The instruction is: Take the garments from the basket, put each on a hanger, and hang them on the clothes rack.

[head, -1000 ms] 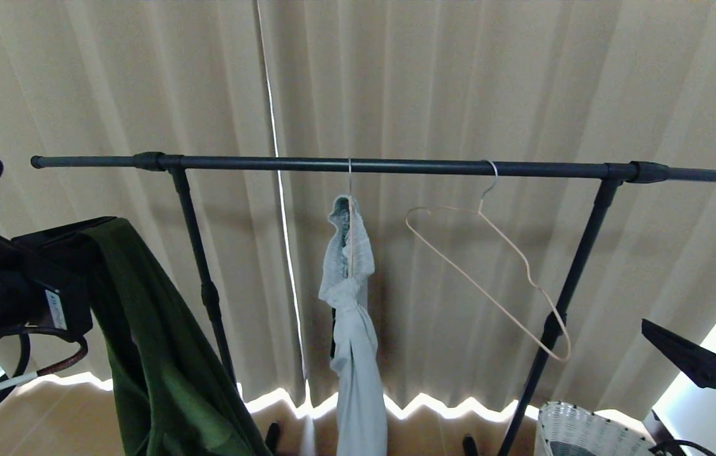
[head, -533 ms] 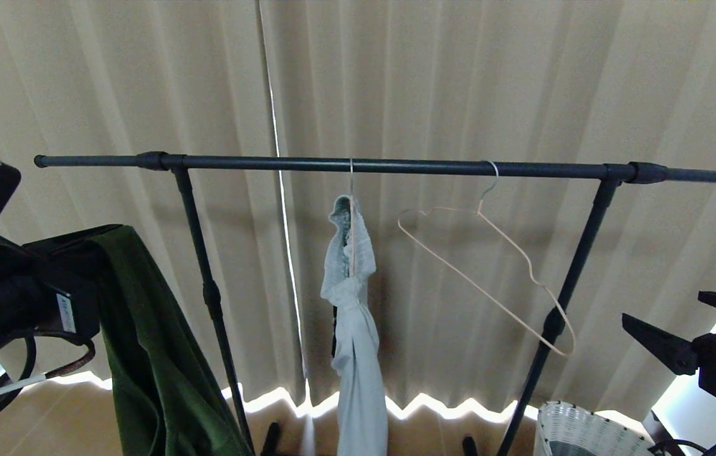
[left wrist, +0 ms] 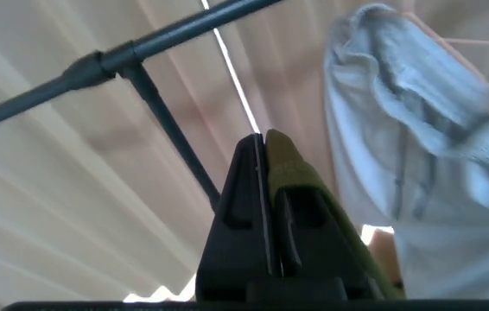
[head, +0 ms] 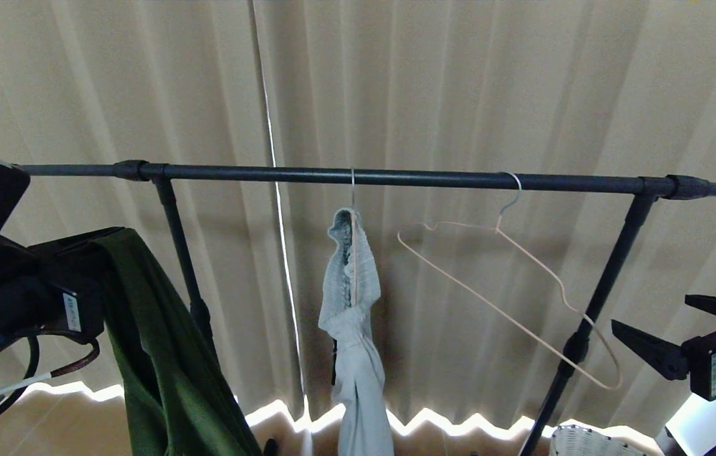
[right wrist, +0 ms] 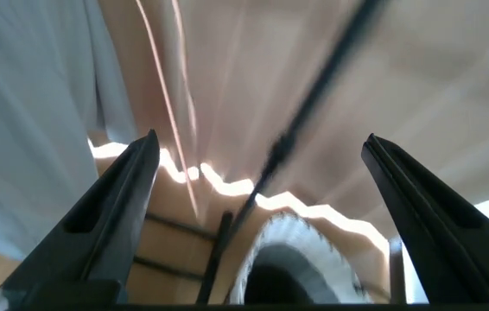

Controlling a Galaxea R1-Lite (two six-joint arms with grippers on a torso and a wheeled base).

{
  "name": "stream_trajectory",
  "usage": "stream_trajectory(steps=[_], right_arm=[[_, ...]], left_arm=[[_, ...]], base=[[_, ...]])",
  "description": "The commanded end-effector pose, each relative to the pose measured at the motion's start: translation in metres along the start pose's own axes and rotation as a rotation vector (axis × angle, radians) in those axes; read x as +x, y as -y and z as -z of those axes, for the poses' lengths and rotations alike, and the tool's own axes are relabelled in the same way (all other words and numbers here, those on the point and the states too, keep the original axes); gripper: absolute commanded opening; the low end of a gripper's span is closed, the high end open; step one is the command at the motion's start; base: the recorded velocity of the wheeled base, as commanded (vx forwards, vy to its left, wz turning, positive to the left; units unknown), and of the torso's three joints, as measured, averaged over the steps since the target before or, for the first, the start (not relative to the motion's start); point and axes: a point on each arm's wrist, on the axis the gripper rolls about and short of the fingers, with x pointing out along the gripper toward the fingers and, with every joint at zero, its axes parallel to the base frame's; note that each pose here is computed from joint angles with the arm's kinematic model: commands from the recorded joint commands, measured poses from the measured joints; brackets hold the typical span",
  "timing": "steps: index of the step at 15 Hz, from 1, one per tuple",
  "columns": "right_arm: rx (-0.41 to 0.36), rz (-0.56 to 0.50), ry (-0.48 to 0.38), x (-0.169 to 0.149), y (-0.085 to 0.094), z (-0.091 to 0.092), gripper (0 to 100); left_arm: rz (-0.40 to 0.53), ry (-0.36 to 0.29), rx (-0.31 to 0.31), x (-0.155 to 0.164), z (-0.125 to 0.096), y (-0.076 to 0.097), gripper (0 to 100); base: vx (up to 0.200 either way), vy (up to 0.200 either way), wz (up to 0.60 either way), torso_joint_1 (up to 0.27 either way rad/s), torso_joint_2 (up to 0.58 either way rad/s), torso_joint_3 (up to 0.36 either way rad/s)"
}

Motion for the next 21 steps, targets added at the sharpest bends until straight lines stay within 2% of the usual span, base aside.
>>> stream_trajectory(steps=[1, 3, 5, 8, 10, 12, 16, 21], right_arm=[[-0.012, -0.024, -0.02, 0.003, -0.003, -0.003, 100], [-0.024, -0.049, -0.044, 0.008, -0.008, -0.009, 100], [-0.048, -0.089, -0.086, 0.025, -0.016, -0.022, 100], [-0.048, -0.189, -0.119, 0.047, -0.022, -0.032, 100], [-0.045, -0.267, -0.185, 0.06, -0.025, -0.04, 100], [-0.029, -0.352, -0.203, 0.069, -0.026, -0.045, 100], [-0.017, -0.343, -0.259, 0.096, -0.024, -0.046, 100], [-0.013, -0.343, -0.298, 0.103, -0.026, -0.038, 100]], left_arm=[[0.001, -0.002, 0.003, 0.0, 0.0, 0.0, 0], [-0.001, 0.001, 0.004, 0.0, 0.0, 0.0, 0], [0.0, 0.013, 0.007, 0.002, 0.003, 0.002, 0], [0.02, 0.065, 0.07, 0.001, 0.003, 0.009, 0], [0.017, 0.064, 0.062, 0.005, 0.002, 0.009, 0], [0.025, 0.067, 0.041, 0.006, 0.001, 0.01, 0], [0.025, 0.067, 0.041, 0.006, 0.001, 0.01, 0], [0.028, 0.064, 0.041, 0.007, 0.001, 0.01, 0]], base=[[0.0, 0.0, 0.0, 0.0, 0.0, 0.0], [0.0, 0.0, 0.0, 0.0, 0.0, 0.0], [0.0, 0.0, 0.0, 0.0, 0.0, 0.0], [0.0, 0.0, 0.0, 0.0, 0.0, 0.0], [0.0, 0.0, 0.0, 0.0, 0.0, 0.0], [0.0, 0.0, 0.0, 0.0, 0.0, 0.0], [0.0, 0.0, 0.0, 0.0, 0.0, 0.0], [0.0, 0.0, 0.0, 0.0, 0.0, 0.0]])
